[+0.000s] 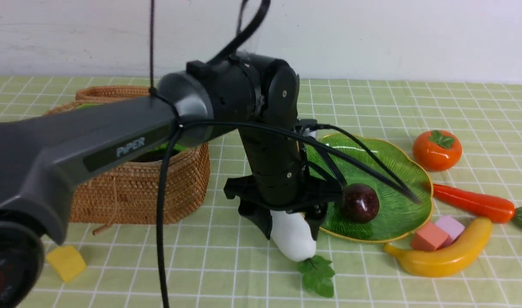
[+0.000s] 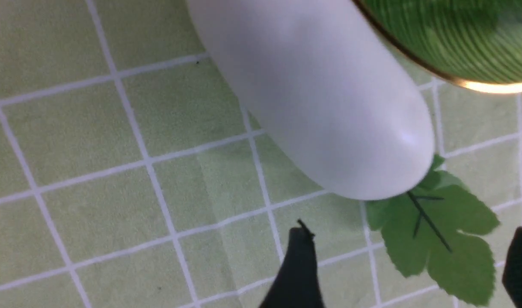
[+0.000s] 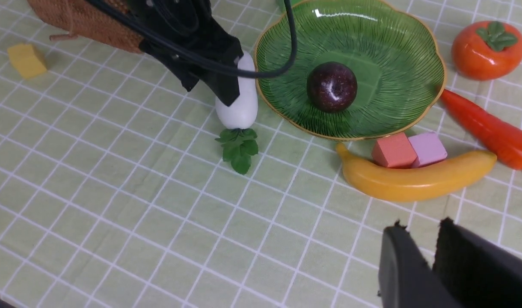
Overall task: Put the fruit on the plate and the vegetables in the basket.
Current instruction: Take a daikon with your left arm and place it on the basket on the left.
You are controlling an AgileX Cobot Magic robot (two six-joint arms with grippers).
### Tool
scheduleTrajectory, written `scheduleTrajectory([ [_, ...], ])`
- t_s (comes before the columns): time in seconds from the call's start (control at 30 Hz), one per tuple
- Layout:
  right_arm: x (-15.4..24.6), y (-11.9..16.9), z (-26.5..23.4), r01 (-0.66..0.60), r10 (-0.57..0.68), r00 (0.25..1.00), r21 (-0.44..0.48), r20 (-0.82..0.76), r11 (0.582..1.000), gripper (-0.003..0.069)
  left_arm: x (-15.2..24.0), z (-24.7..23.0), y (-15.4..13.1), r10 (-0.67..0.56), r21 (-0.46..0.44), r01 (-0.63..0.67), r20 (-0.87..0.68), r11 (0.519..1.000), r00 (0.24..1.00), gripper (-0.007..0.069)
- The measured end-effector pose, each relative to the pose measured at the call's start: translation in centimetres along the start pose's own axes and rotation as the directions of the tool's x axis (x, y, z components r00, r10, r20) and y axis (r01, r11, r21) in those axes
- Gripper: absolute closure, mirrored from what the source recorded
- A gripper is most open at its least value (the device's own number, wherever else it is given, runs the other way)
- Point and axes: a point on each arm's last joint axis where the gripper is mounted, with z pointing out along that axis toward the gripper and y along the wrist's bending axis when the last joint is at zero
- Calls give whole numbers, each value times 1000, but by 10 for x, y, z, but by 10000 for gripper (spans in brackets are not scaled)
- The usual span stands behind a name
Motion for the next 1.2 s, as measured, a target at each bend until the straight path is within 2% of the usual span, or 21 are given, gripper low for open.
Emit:
scheduleTrajectory([
  [0.13, 0, 0, 0, 14, -14, 1000, 0, -2, 1000, 520, -2, 23, 3, -20, -22, 19, -32, 1000, 999, -23],
  [0.63, 0, 0, 0, 26, -26, 1000, 0, -3, 1000, 520, -10, 33, -1, -43, 25, 42, 29, 999, 999, -11],
  [0.97, 0, 0, 0, 28, -28, 1000, 0, -3, 1000, 520, -18, 46, 6, -62, -26, 65, 96, 998, 993, 4],
  [1.17, 1, 0, 0, 28, -28, 1000, 0, -7, 1000, 520, -21, 45, 14, -26, -120, 43, 141, 992, 990, 67],
  [1.2, 1, 0, 0, 28, -28, 1000, -1, -10, 1000, 520, -22, 45, 16, -8, -151, 30, 142, 988, 990, 95],
])
